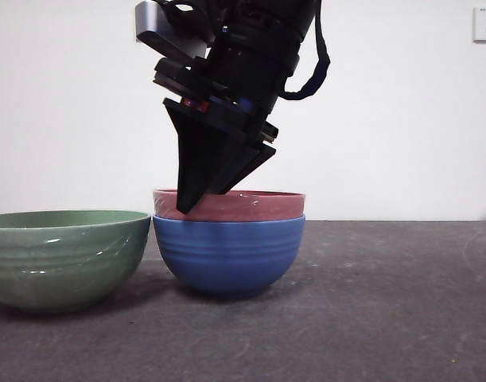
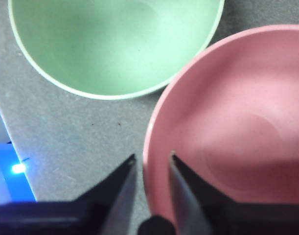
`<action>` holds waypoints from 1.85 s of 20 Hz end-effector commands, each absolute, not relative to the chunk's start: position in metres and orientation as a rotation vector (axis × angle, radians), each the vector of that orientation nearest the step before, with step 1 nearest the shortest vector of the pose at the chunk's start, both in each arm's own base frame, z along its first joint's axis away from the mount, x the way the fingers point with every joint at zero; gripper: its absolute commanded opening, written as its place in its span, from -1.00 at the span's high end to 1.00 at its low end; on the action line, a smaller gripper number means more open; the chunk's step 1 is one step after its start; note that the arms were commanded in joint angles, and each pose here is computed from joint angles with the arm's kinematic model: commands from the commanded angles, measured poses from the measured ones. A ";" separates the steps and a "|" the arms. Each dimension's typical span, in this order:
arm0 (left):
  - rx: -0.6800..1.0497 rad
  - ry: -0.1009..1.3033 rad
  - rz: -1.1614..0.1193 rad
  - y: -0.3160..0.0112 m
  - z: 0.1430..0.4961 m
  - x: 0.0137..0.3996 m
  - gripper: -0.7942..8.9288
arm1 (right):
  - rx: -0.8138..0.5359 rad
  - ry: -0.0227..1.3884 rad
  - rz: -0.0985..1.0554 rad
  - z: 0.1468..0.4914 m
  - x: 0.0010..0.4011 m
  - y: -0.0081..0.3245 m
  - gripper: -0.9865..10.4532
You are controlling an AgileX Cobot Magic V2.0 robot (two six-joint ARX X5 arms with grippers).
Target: Pick up the green bowl on the top,put the green bowl on the left,pick up the red bowl in the middle,put the red bowl on the right
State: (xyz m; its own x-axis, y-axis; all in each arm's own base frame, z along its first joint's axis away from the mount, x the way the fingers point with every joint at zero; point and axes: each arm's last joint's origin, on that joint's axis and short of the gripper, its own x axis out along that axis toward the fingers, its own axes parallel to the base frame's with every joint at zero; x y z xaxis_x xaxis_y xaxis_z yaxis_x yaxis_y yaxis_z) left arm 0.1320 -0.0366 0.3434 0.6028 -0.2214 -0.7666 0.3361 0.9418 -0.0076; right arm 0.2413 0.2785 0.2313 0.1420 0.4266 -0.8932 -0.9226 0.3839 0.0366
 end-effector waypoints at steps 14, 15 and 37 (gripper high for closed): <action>0.153 0.833 -0.328 -0.037 0.345 0.134 0.18 | -0.649 0.813 1.004 0.279 0.228 0.264 0.86; 0.153 0.831 -0.328 -0.037 0.345 0.134 0.18 | -0.649 0.783 0.984 0.288 0.225 0.260 0.86; 0.131 0.817 -0.374 -0.039 0.346 0.135 0.18 | -0.524 0.987 0.607 0.236 0.196 0.171 0.86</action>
State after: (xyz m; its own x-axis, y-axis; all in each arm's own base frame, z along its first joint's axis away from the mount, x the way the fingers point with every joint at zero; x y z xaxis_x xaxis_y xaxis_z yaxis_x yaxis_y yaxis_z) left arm 0.1347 -0.0385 0.3463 0.6225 -0.2686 -0.7351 0.3641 0.9308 -0.0318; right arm 0.1964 0.1705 0.2381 0.4125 0.2277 -0.8820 -0.6813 0.7198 -0.1328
